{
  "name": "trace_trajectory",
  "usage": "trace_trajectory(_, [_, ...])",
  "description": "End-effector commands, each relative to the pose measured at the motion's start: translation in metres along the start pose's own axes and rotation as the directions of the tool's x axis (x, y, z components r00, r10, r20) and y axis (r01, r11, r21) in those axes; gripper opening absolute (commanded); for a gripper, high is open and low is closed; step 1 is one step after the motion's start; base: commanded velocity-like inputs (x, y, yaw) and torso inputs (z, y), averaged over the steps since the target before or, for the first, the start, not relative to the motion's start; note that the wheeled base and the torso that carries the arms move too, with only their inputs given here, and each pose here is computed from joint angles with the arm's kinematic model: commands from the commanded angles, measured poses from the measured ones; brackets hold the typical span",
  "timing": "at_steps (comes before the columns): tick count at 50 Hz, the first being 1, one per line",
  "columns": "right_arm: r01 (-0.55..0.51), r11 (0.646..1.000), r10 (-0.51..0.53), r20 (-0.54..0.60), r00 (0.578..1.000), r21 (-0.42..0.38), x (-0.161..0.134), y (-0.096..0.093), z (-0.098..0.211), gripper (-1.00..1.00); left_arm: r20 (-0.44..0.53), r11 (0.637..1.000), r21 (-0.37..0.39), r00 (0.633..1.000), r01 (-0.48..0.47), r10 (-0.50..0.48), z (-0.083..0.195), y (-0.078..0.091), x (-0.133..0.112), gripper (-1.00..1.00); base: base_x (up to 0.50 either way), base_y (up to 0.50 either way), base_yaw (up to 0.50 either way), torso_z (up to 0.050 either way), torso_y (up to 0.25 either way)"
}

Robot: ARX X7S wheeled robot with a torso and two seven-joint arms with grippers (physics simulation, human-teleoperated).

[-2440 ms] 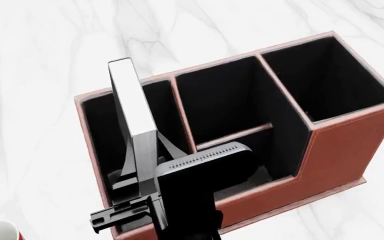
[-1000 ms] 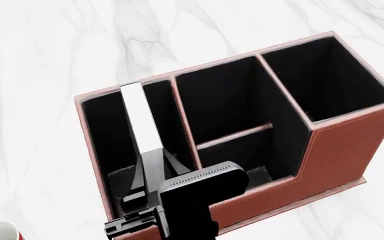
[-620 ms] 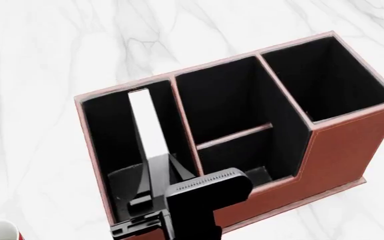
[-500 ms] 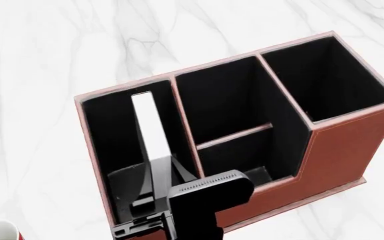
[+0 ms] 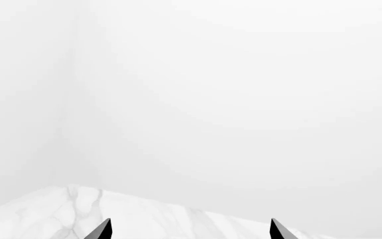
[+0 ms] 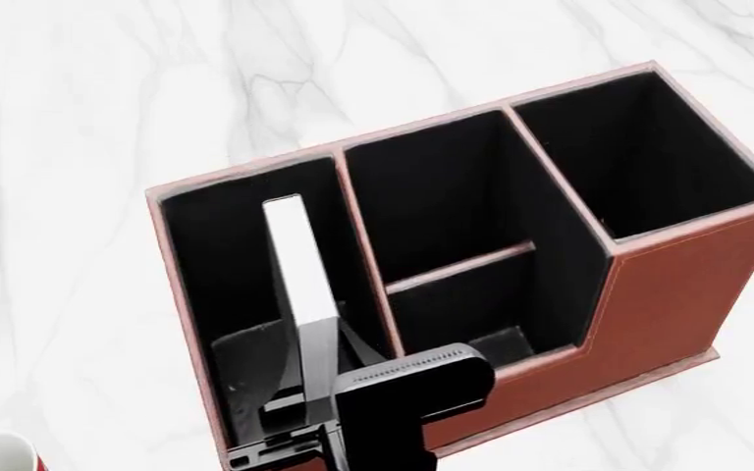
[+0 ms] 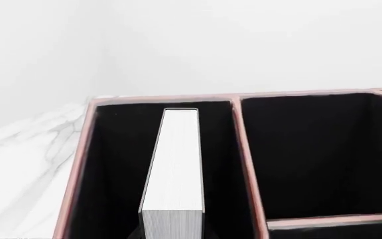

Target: Pick up the book and place it in the left compartment of the caddy.

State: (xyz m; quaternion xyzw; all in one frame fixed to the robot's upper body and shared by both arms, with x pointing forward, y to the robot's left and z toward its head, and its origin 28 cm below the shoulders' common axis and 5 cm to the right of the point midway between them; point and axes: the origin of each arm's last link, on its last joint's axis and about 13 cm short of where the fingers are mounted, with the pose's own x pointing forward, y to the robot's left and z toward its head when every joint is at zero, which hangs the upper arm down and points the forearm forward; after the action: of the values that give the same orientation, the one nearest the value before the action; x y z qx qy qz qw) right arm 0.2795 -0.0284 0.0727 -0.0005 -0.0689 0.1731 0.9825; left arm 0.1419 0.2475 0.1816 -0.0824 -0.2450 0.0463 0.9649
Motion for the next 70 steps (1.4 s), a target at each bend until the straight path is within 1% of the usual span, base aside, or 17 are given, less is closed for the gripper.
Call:
trace_trajectory(1, [-0.017, 0.999, 0.019, 0.056, 0.998, -0.043, 0.005, 0.002, 0.006, -1.0, 0.003, 1.0, 0.0, 1.0, -0.003, 0.003, 0.002, 0.0, 0.0, 1.0, 0.0, 0.0, 0.0, 0.0, 0.0])
trace_trajectory(40, [-0.006, 0.999, 0.006, 0.003, 1.0, -0.034, 0.009, 0.001, -0.018, -1.0, 0.002, 1.0, -0.005, 1.0, -0.003, 0.003, 0.002, 0.002, 0.0, 1.0, 0.0, 0.0, 0.0, 0.0, 0.002])
trace_trajectory(70, [-0.011, 1.0, 0.011, -0.005, 1.0, -0.028, 0.01, 0.002, -0.019, -1.0, 0.004, 1.0, -0.004, 1.0, -0.004, 0.004, 0.001, 0.002, 0.001, 1.0, 0.0, 0.0, 0.0, 0.0, 0.001])
